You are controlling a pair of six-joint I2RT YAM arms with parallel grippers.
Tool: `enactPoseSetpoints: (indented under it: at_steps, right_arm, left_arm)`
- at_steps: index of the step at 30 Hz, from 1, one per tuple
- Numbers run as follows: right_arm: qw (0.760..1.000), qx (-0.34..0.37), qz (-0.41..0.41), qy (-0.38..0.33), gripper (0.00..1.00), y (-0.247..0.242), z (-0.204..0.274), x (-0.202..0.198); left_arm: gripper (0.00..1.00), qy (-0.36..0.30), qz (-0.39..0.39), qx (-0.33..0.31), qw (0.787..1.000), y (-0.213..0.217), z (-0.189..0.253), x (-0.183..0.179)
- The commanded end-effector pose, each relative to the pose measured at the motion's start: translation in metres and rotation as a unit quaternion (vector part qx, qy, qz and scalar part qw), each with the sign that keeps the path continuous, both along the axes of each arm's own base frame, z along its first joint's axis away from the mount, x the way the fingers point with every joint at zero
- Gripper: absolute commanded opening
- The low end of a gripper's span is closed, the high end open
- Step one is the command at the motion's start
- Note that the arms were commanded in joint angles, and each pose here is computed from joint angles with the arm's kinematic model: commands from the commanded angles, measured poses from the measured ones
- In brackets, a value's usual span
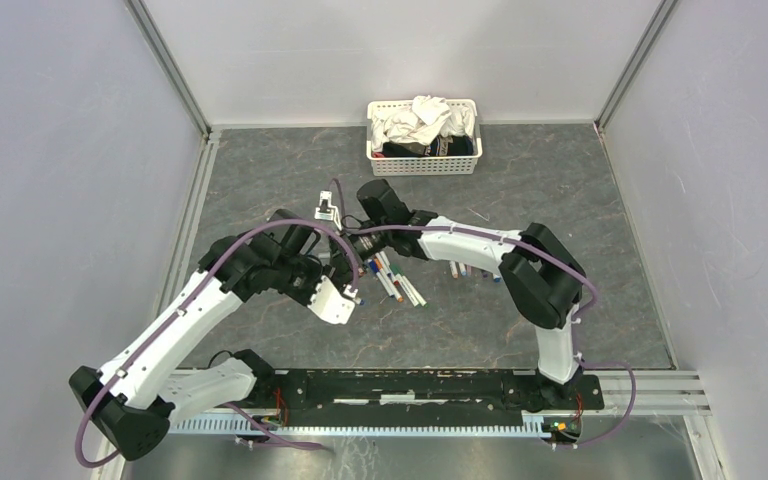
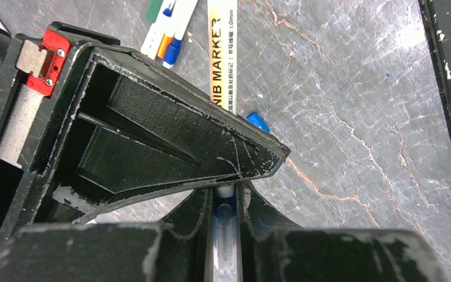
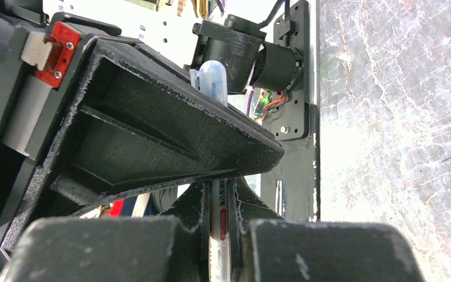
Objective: Open the pen caps
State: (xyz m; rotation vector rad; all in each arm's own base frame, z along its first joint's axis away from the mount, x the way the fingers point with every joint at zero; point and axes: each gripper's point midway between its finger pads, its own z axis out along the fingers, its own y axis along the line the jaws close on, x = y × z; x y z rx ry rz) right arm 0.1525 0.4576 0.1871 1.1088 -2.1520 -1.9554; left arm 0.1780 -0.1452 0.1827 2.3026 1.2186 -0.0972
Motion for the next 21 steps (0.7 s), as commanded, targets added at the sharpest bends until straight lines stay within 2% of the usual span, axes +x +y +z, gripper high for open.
enactPoseSetpoints:
  at_steps: [1,3,4,5,6,7,8,9,11,13,17,21]
  right_arm:
    - [0.997,-0.013,-0.050,-0.050,0.00,0.020,-0.010,0.030]
    - [0.993,-0.093,-0.020,-0.064,0.00,-0.023,-0.049,0.012]
    - [0.987,-0.142,-0.004,-0.071,0.00,-0.070,-0.076,-0.020]
    - [0.985,-0.160,-0.007,-0.069,0.00,-0.113,-0.098,-0.057]
    - [0.984,-0.168,-0.053,-0.026,0.00,-0.157,-0.121,-0.097]
    - [0.986,-0.134,-0.099,0.006,0.00,-0.174,-0.123,-0.112]
    - [0.987,-0.105,-0.116,0.027,0.00,-0.179,-0.116,-0.117]
    - [0.990,-0.110,-0.092,0.019,0.00,-0.173,-0.107,-0.114]
    - [0.987,-0.145,-0.052,-0.043,0.00,-0.166,-0.100,-0.099]
    - [0.990,-0.127,-0.046,-0.040,0.00,-0.156,-0.087,-0.094]
    - [0.991,-0.119,-0.034,-0.056,0.00,-0.146,-0.075,-0.084]
    - [0.991,-0.109,-0.040,-0.070,0.00,-0.133,-0.067,-0.070]
  left_arm:
    - [0.02,-0.008,-0.056,-0.047,0.997,-0.031,0.010,0.002]
    - [0.02,-0.048,-0.032,0.029,0.998,-0.004,0.002,0.023]
    - [0.02,-0.075,0.007,0.072,0.995,0.029,0.001,0.045]
    - [0.02,-0.093,0.048,0.090,0.990,0.077,0.003,0.069]
    - [0.02,-0.103,0.083,0.106,0.986,0.142,0.003,0.085]
    - [0.02,-0.083,0.075,0.113,0.987,0.183,-0.006,0.079]
    - [0.02,-0.047,0.039,0.113,0.992,0.188,-0.009,0.064]
    - [0.02,-0.037,0.026,0.086,0.995,0.162,0.001,0.061]
    - [0.02,-0.091,0.018,0.079,0.993,0.099,0.010,0.071]
    - [0.02,-0.103,-0.008,0.075,0.992,0.067,0.013,0.057]
    - [0.02,-0.087,-0.020,0.077,0.993,0.042,0.018,0.042]
    - [0.03,-0.085,-0.013,0.051,0.995,0.024,0.023,0.035]
